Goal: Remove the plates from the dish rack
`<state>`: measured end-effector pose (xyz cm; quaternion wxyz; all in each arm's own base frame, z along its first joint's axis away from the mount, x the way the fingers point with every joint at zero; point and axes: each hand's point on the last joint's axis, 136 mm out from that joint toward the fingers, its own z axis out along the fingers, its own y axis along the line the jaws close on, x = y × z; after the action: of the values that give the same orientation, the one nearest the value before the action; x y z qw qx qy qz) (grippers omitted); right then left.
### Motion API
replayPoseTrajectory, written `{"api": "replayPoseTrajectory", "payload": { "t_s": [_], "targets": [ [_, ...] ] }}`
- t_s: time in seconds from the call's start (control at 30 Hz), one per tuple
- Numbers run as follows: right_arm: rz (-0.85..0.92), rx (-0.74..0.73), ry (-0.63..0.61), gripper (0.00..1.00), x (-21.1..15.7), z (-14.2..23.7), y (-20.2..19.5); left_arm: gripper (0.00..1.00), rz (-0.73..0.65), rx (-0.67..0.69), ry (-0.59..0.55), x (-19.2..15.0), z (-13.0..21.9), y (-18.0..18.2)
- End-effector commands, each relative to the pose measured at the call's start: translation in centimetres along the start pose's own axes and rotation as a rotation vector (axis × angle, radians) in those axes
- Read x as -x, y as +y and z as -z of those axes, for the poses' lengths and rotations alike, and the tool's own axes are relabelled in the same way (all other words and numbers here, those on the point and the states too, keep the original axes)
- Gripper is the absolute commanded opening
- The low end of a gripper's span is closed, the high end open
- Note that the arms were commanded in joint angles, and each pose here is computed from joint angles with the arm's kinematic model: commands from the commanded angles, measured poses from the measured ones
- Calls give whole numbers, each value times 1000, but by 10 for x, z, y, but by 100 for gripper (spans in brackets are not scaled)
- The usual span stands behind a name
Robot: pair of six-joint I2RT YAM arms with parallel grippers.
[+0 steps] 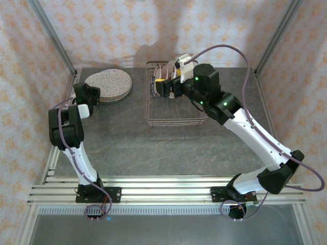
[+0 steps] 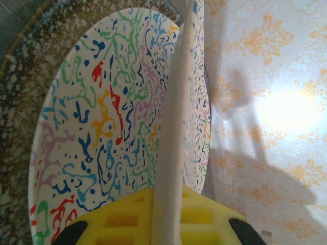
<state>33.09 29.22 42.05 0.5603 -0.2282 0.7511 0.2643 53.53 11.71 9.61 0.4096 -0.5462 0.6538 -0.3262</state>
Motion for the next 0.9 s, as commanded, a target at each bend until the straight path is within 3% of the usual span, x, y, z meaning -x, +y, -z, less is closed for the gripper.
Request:
{"api": "replayPoseTrajectory", "payload": {
  "t_s": [0.0,0.73,0.87],
  "targets": [
    [-14,11,-32,99,16,5,5,0,-35,-127,-21,14,0,-41],
    [-17,14,-22,99,15,8,6,0,-28,-96,9,9,-10,-30],
    [-20,15,-18,99,14,9,6,5,-32,-90,18,9,-11,-30]
  ]
}}
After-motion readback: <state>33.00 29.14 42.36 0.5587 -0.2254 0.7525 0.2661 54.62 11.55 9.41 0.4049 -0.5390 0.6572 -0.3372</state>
